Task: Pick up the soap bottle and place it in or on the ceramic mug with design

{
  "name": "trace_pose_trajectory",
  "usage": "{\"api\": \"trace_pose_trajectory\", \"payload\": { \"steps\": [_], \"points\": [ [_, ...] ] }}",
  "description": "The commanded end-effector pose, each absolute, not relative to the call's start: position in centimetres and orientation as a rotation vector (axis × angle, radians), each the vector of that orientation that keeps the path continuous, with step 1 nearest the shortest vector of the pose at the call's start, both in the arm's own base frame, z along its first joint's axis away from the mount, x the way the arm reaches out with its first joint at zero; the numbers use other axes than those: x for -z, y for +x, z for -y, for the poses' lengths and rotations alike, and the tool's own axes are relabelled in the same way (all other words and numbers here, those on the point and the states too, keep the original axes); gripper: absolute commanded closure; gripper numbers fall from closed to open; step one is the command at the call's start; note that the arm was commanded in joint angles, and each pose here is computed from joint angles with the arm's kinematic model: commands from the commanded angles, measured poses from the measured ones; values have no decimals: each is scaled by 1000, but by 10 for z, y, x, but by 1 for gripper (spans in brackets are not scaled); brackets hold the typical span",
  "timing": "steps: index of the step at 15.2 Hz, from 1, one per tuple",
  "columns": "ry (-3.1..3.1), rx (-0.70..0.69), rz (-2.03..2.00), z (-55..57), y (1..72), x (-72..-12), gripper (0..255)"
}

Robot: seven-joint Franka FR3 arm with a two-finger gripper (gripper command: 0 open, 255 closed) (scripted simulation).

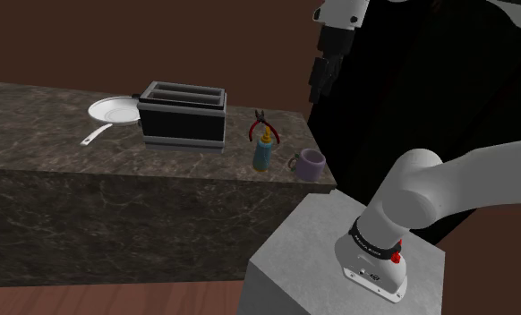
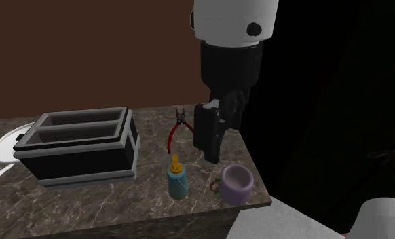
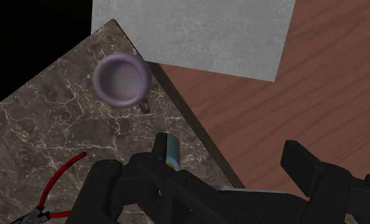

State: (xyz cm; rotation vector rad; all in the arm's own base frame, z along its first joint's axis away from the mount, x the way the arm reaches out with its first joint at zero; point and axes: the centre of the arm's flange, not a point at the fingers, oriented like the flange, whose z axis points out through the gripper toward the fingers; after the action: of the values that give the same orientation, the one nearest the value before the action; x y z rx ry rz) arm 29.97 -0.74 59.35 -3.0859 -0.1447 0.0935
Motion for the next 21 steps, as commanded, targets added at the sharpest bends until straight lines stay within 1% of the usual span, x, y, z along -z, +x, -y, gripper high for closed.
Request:
{"api": "trace_pose_trajectory", "payload": {
  "steps": [1, 21],
  "points": [
    [-3086, -94, 145, 7, 300, -593, 0],
    [-3173, -348, 499, -4, 490, -388, 0]
  ]
}}
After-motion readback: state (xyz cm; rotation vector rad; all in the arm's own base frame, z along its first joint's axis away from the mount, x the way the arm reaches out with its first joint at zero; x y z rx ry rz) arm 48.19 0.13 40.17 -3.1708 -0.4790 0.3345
